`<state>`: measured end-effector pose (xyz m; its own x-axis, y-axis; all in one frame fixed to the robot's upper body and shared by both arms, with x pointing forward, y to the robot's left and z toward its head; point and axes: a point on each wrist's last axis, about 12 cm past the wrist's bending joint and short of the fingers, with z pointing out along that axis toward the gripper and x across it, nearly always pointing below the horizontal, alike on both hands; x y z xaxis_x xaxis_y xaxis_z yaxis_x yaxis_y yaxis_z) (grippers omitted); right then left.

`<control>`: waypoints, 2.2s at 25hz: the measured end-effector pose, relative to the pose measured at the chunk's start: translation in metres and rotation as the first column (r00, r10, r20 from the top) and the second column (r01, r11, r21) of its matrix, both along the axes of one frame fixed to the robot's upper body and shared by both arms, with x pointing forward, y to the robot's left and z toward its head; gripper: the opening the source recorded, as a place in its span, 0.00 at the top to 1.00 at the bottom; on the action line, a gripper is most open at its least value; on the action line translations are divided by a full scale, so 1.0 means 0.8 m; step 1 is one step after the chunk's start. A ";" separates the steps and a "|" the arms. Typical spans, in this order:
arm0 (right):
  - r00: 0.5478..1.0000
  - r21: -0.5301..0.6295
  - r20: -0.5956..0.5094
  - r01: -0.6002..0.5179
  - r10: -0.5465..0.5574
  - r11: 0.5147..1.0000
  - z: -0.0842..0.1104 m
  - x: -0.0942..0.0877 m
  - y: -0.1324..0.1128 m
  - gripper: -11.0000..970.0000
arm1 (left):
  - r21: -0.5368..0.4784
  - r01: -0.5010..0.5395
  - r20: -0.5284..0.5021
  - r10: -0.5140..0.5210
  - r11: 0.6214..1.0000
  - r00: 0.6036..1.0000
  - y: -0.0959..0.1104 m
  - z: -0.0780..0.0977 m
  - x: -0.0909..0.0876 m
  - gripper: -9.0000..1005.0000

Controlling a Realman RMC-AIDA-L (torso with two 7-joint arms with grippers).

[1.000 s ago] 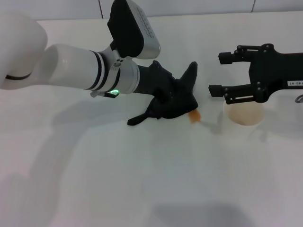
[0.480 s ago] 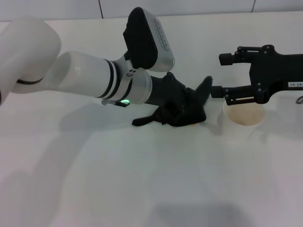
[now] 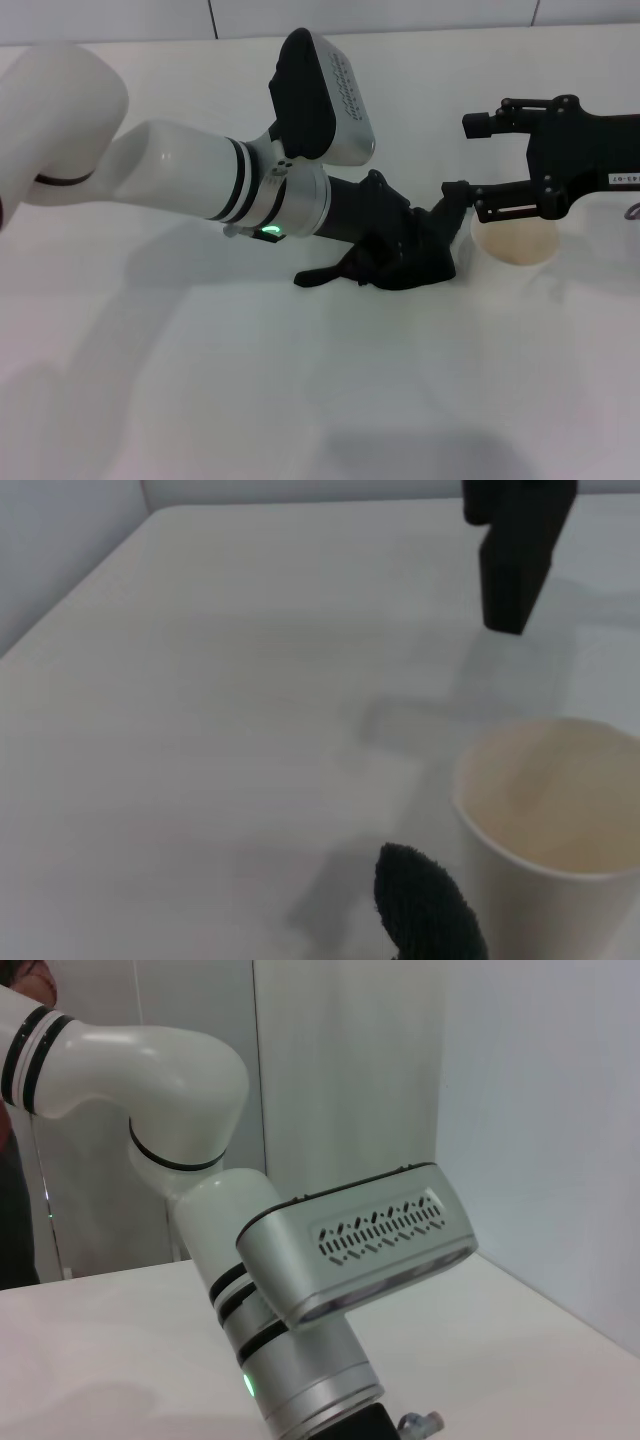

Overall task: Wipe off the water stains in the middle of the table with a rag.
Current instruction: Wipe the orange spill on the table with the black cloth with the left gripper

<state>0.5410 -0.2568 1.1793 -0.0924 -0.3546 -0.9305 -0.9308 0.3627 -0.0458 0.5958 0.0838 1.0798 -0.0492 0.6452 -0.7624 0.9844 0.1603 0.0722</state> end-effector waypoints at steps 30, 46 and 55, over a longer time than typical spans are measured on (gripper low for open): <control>1.000 0.001 -0.010 0.001 -0.001 1.000 -0.002 -0.002 0.000 0.15 | 0.009 -0.221 0.109 0.219 0.975 0.970 0.044 0.004 0.039 0.90; 1.000 0.003 -0.005 0.004 -0.004 1.000 -0.001 0.000 0.001 0.15 | -0.016 -0.135 0.064 0.136 0.991 0.989 0.028 0.002 0.020 0.90; 1.000 0.013 -0.016 0.026 -0.026 1.000 -0.004 -0.002 -0.006 0.15 | -0.105 -0.200 0.025 0.204 0.974 0.979 0.052 0.002 -0.004 0.90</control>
